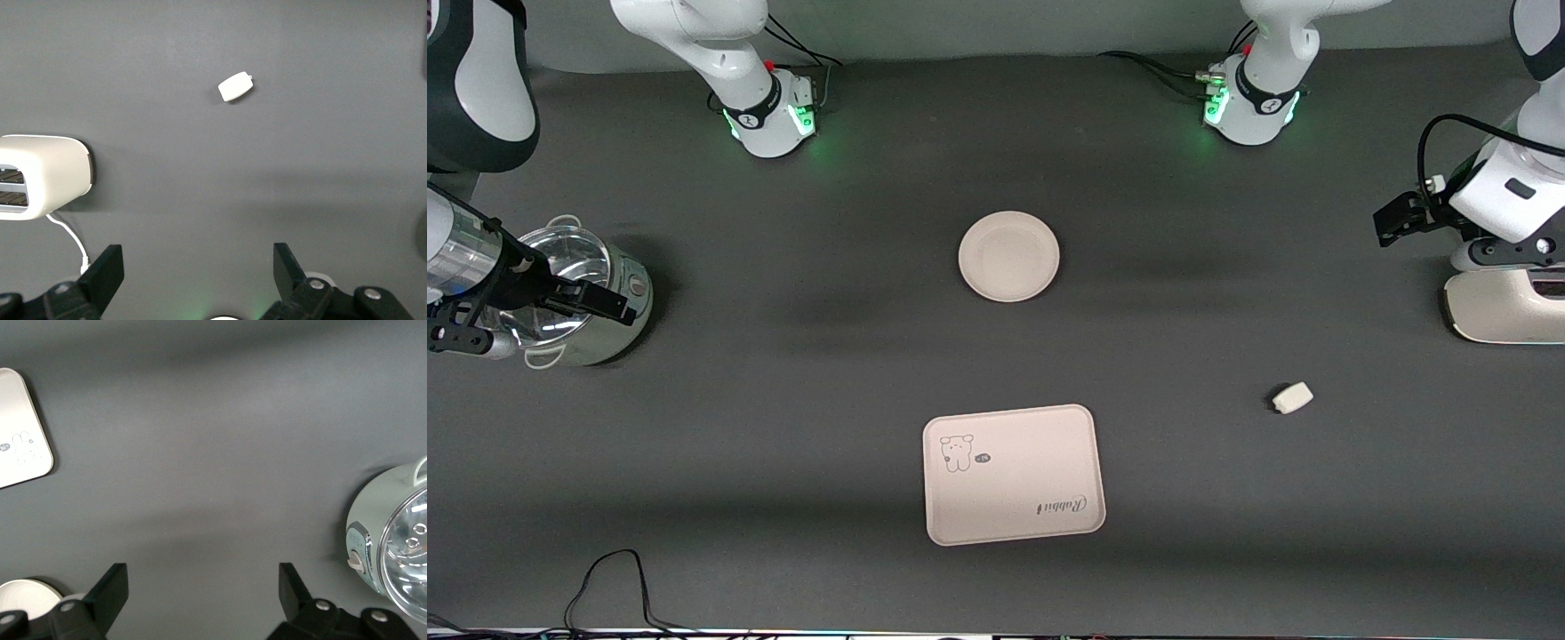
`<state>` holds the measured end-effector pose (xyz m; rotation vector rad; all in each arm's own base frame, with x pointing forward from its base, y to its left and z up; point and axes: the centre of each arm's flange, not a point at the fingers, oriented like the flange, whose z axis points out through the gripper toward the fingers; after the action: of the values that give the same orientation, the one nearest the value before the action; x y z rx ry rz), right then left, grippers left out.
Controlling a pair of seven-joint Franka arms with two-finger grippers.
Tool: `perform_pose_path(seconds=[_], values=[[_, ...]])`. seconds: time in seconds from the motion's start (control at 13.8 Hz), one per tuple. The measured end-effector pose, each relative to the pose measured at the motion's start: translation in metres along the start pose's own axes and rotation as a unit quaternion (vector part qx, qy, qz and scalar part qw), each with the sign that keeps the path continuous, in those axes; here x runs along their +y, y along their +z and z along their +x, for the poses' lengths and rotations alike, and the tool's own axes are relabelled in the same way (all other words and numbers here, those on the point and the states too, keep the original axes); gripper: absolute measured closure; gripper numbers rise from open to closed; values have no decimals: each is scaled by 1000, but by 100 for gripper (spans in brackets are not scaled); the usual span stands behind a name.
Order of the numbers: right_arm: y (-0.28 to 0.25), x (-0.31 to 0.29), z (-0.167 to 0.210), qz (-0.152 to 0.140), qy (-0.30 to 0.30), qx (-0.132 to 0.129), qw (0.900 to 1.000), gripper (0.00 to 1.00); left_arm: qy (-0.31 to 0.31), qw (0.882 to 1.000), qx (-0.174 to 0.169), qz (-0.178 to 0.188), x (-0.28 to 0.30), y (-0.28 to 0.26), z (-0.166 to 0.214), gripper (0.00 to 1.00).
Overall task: Place bun in plate and plate on tray
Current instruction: 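Reach the left gripper down toward the small white bun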
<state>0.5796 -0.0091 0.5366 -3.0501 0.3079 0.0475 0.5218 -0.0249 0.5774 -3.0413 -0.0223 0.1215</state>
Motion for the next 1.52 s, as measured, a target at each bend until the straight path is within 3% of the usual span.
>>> perform_pose_path(seconds=[0.65, 0.94, 1.16, 1.52], values=[[-2, -8, -14, -4, -9, -22, 1000, 0, -11, 1000, -10, -5, -16, 9, 14, 0], [8, -12, -18, -8, -13, -35, 999, 0, -2, 1000, -21, -9, -18, 34, 75, 0], [30, -43, -29, -30, -44, -52, 997, 0, 33, 999, -43, -3, -28, 84, 129, 0], [26, -45, -30, -31, -45, -42, 998, 0, 50, 998, -49, -8, -20, 182, 197, 0]])
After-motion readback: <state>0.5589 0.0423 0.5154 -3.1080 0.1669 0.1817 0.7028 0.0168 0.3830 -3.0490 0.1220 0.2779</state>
